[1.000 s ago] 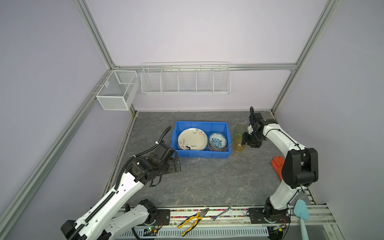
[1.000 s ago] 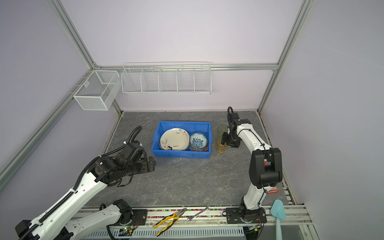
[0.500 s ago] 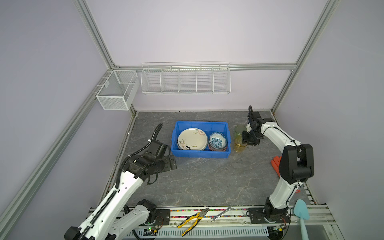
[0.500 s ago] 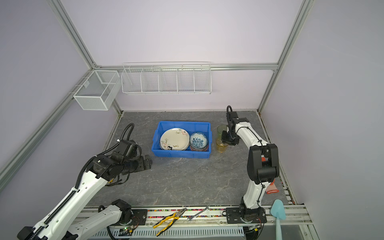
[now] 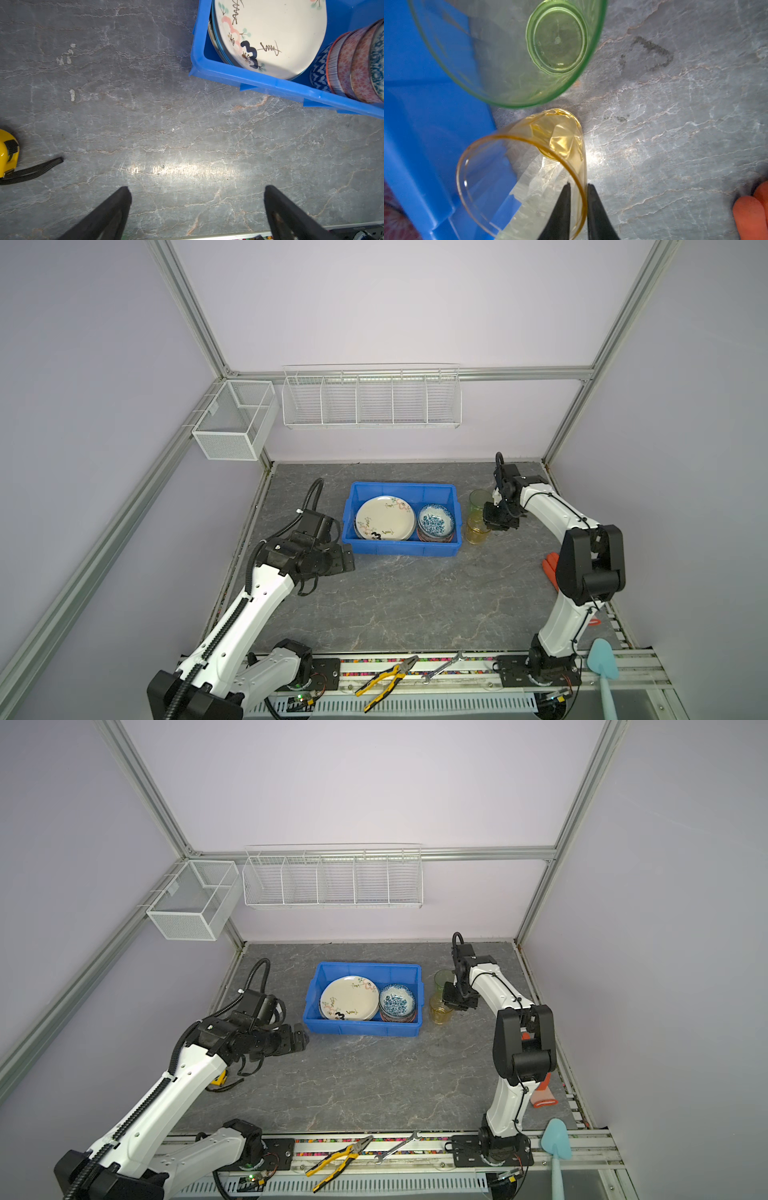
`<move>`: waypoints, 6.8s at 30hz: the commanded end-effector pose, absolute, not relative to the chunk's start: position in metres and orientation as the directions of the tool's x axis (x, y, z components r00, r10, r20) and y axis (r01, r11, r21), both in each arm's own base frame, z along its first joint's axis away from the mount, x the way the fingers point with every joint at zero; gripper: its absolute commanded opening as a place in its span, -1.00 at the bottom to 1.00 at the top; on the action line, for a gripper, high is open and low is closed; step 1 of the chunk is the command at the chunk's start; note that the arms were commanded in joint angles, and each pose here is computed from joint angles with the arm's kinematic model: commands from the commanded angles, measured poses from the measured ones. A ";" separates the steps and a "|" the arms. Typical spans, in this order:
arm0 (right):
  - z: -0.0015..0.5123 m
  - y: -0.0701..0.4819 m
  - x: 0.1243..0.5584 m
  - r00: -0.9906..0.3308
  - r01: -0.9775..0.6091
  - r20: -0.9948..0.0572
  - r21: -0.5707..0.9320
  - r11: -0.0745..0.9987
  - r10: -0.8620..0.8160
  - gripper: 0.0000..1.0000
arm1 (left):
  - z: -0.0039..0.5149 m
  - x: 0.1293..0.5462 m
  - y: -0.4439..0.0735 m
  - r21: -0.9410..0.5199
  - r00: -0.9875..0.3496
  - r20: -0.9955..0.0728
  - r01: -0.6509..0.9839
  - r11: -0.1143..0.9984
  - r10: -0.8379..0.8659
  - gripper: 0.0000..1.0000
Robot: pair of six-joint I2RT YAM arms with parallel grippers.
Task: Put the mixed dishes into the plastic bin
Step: 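Grasp the yellow-tinted cup rim with the right gripper while the left withdraws, then lift the yellow cup and carry it over the bin with the right gripper, then lower the yellow cup into the bin beside the bowls and open the right gripper, then move the right gripper to the green-tinted cup and grasp its rim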
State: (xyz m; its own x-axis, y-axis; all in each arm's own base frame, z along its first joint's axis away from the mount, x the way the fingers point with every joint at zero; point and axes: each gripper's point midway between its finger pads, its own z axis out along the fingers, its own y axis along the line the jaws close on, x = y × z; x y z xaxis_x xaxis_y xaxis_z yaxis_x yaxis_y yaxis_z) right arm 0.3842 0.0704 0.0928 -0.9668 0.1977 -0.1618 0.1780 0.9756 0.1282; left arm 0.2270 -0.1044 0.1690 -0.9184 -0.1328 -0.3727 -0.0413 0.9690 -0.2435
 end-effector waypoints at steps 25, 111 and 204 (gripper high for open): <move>0.228 0.074 0.332 -0.924 0.138 -0.331 0.173 0.975 0.190 -0.87 | 0.171 0.310 -0.156 -0.309 -0.939 -0.345 0.104 0.945 -0.009 1.00; 0.105 0.210 0.482 -0.966 0.001 -0.260 0.064 0.998 0.017 -0.74 | 0.188 0.251 -0.091 -0.253 -0.887 -0.439 -0.032 0.967 -0.144 0.99; 0.124 0.035 0.444 -0.911 0.299 -0.248 0.157 0.941 0.330 0.36 | 0.215 0.352 -0.273 -0.405 -0.830 -0.521 0.445 0.799 0.198 0.99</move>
